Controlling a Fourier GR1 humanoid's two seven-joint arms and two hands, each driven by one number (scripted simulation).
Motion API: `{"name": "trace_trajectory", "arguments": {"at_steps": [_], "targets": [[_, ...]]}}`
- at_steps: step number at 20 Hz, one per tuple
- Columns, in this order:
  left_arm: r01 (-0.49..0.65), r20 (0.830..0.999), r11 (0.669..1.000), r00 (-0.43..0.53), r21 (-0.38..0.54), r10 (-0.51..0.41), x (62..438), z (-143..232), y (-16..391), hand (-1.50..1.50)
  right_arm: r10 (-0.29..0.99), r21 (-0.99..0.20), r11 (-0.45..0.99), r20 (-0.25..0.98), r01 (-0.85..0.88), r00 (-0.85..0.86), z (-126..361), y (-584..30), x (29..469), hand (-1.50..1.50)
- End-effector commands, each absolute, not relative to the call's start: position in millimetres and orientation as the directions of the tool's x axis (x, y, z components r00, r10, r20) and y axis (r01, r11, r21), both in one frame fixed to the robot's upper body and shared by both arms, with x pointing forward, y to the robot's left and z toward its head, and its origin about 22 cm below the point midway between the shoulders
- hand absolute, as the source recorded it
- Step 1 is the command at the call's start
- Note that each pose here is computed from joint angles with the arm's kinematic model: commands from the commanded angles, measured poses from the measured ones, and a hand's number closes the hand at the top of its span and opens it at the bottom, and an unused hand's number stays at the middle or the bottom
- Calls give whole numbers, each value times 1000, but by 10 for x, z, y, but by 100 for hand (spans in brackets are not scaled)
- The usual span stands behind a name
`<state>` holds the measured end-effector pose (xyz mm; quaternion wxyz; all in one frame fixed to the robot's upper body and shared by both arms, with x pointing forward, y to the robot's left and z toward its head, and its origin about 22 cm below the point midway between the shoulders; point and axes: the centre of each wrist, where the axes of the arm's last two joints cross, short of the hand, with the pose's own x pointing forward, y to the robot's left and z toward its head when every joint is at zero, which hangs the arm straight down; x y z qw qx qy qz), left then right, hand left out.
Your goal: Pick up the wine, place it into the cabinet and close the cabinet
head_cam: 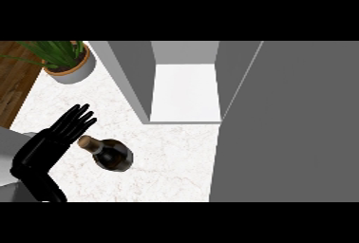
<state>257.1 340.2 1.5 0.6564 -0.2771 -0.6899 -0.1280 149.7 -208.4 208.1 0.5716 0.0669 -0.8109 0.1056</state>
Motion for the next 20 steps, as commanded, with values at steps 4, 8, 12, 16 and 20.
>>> {"name": "trace_trajectory", "arguments": {"at_steps": [4, 8, 12, 16, 20], "targets": [[596, 979, 782, 35, -183, 202, 2547, -214, 3407, -150, -28, -78, 962, 925, -261, -379, 2178, -2181, 1174, -150], [596, 975, 778, 45, -202, 219, 2785, -264, 3125, -150, -23, -86, 960, 924, -265, -382, 2142, -2220, 1138, -150], [587, 974, 784, 42, -203, 220, 2767, -393, 3238, -150, -21, -85, 961, 926, -262, -377, 2213, -2198, 1227, -150], [582, 976, 789, 42, -198, 215, 2761, -432, 3172, -150, -45, -64, 960, 925, -272, -377, 2251, -2139, 1145, -150], [597, 978, 778, 62, -195, 197, 2702, -672, 3112, -150, -18, -89, 958, 929, -271, -369, 2208, -2156, 1089, -150]]}}
